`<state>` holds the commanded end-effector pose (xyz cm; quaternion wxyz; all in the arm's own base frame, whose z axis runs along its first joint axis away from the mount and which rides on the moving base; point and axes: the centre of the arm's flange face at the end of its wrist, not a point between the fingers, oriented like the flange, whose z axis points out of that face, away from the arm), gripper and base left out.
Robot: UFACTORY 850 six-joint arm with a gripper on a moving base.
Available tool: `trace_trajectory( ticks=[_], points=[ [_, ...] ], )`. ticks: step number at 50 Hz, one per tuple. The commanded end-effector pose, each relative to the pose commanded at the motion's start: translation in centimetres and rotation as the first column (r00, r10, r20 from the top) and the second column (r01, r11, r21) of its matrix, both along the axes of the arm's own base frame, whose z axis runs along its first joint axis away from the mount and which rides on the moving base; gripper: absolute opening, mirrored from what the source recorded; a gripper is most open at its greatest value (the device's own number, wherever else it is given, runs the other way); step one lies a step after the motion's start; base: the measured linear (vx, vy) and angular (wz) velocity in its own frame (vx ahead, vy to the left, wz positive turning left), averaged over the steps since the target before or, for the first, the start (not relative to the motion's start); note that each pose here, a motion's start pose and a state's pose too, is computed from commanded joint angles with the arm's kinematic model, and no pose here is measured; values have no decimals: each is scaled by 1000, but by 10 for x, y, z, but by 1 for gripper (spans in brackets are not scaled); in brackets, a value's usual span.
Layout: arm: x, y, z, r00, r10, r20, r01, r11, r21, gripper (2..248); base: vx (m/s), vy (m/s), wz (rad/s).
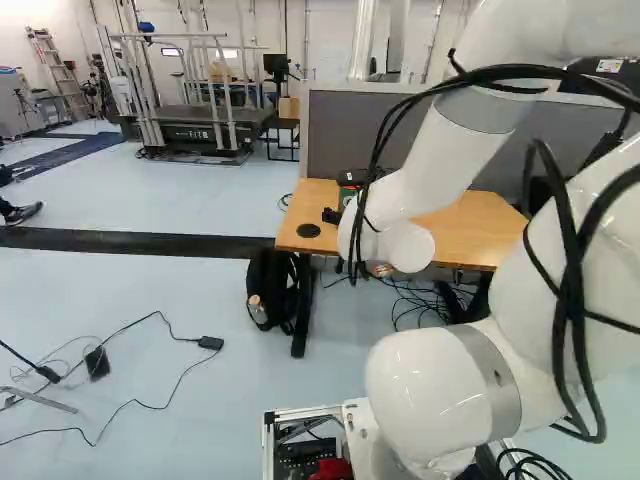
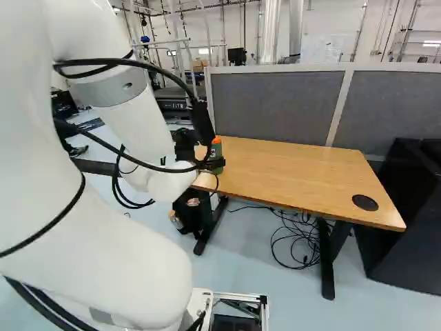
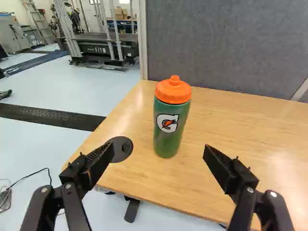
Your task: Pick up the green bottle from the table
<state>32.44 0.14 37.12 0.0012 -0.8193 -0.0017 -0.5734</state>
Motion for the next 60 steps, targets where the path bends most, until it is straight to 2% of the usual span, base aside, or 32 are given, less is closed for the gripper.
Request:
trace_trajectory(
  ticks=[24,36,60],
  points=[
    [44,2,2,1000,5,-3,-5,1000,0,247,0,0,0],
    [48,2,0,1000,5,-7,-5,1000,0,247,0,0,0],
    [56,2,-20,999,5,-44,-5,1000,0,247,0,0,0]
  ],
)
